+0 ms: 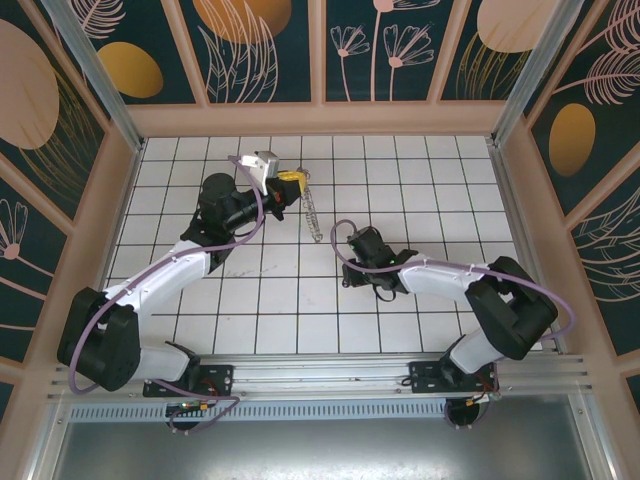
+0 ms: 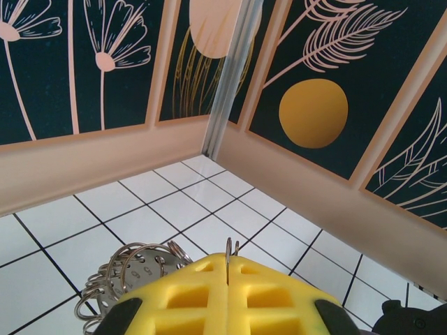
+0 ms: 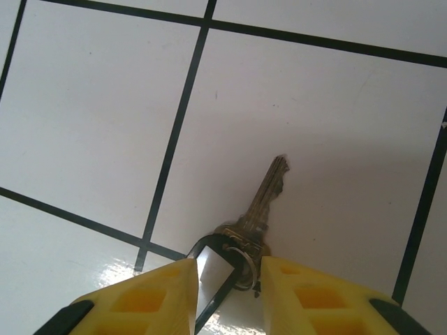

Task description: Put the keys on the keyring

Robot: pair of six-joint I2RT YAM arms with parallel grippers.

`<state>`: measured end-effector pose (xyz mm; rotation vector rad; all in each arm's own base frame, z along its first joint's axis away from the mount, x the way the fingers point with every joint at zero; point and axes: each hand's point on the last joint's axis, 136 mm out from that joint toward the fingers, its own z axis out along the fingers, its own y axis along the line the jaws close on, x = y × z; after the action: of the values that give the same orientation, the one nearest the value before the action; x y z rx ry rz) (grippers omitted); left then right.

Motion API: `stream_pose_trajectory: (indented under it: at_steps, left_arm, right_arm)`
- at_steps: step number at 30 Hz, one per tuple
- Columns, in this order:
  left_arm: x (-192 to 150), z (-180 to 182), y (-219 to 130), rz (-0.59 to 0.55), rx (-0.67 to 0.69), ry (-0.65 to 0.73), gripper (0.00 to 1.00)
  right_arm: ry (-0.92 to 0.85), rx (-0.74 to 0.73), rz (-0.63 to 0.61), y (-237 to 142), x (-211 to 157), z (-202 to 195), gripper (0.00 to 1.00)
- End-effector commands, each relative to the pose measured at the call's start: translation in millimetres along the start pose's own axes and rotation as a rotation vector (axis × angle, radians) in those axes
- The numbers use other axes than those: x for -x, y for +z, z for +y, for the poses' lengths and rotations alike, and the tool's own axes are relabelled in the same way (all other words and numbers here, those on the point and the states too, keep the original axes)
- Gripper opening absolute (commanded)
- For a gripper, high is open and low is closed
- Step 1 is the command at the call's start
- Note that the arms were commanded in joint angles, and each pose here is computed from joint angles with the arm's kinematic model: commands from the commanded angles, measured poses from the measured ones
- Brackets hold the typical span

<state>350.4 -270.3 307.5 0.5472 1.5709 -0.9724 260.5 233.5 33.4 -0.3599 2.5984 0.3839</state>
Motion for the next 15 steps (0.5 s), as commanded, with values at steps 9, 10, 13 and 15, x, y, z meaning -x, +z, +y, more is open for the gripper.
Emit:
stream_pose_trajectory:
  at_steps: [9,10,13,15]
  left_arm:
    - [17.0,-12.5,-2.6,-0.040,-0.043,0.040,0.00]
    - [16.8,-12.6,-2.5,-0.040,-0.043,0.040,0.00]
    - [17.3,-12.5,-2.3,-0.042,-0.043,0.040,0.00]
    - [17.8,-12.7,-2.4,-0.044,-0.044,0.041,0.00]
  right_arm:
    - [-0.008,0.006,0.031,12.9,-9.4,-6.3,0.23]
    - [-0.006,0.005,0.032,13.5,-10.0,-7.0,0.22]
    - [-0.006,0.004,0.032,14.5,-11.0,-8.1,0.20]
    - [-0.003,0.027,0.042,15.0,-13.3,-4.7,0.18]
